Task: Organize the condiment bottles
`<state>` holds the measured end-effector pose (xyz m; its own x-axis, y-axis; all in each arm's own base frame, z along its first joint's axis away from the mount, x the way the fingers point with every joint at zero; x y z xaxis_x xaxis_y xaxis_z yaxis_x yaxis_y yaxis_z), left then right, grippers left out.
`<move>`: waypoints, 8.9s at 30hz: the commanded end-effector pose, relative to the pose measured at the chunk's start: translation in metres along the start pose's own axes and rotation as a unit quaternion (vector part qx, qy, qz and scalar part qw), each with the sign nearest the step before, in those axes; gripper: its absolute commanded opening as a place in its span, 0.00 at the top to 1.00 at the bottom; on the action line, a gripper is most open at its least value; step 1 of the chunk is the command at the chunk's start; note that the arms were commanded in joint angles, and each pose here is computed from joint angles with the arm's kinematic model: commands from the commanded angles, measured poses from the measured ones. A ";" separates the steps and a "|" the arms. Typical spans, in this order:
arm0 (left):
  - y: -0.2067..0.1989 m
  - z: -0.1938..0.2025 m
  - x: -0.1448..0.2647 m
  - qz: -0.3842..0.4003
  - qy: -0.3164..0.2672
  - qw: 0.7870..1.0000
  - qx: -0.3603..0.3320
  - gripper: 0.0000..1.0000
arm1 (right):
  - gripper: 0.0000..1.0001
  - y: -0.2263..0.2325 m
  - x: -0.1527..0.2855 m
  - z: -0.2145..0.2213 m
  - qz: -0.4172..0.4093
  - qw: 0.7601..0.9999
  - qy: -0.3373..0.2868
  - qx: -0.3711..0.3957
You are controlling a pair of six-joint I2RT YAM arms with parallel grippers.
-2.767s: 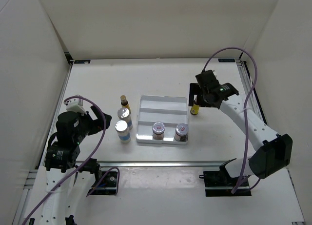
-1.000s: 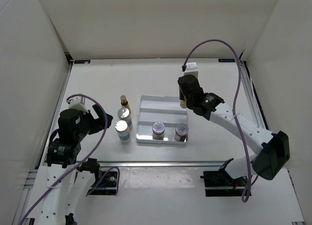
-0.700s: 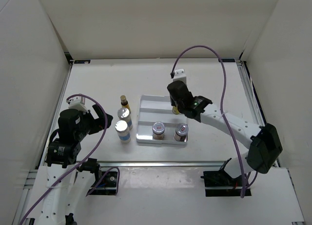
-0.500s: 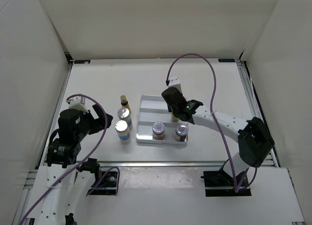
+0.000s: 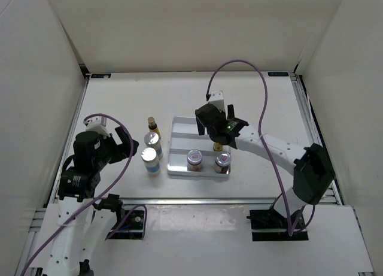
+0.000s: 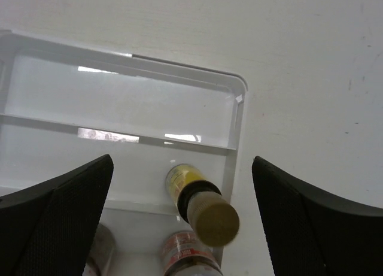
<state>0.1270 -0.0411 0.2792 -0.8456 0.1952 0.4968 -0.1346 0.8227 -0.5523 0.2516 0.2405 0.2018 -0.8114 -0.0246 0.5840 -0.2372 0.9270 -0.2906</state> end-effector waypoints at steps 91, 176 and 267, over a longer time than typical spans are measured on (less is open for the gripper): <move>-0.194 0.091 -0.196 0.069 0.059 0.962 -0.256 0.89 | 0.00 -0.208 0.268 0.122 -0.150 0.968 -0.107 -0.172; -0.193 0.000 -0.219 -0.029 0.117 0.975 -0.187 0.89 | 0.00 -0.190 0.250 0.129 -0.148 0.970 -0.068 -0.180; -0.312 -0.004 -0.163 0.142 0.107 0.949 -0.261 0.89 | 0.00 -0.192 0.251 0.133 -0.150 0.969 -0.073 -0.183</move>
<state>0.3166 -0.3319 0.3280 -0.6409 0.4247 0.6394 0.3494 0.9031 -0.2496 0.0205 0.0053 0.3005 -0.7971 -0.3432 0.4968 -0.3007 0.9391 0.1662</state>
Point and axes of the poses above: each gripper's point midway between its finger pads, its own x axis back along the fingers, its own y axis along the line the jaws close on, z = x × y, the point moved 9 cm from there along x, back along the fingers, and after that the axes turned 11 degrees about x, right-handed, at the moved point
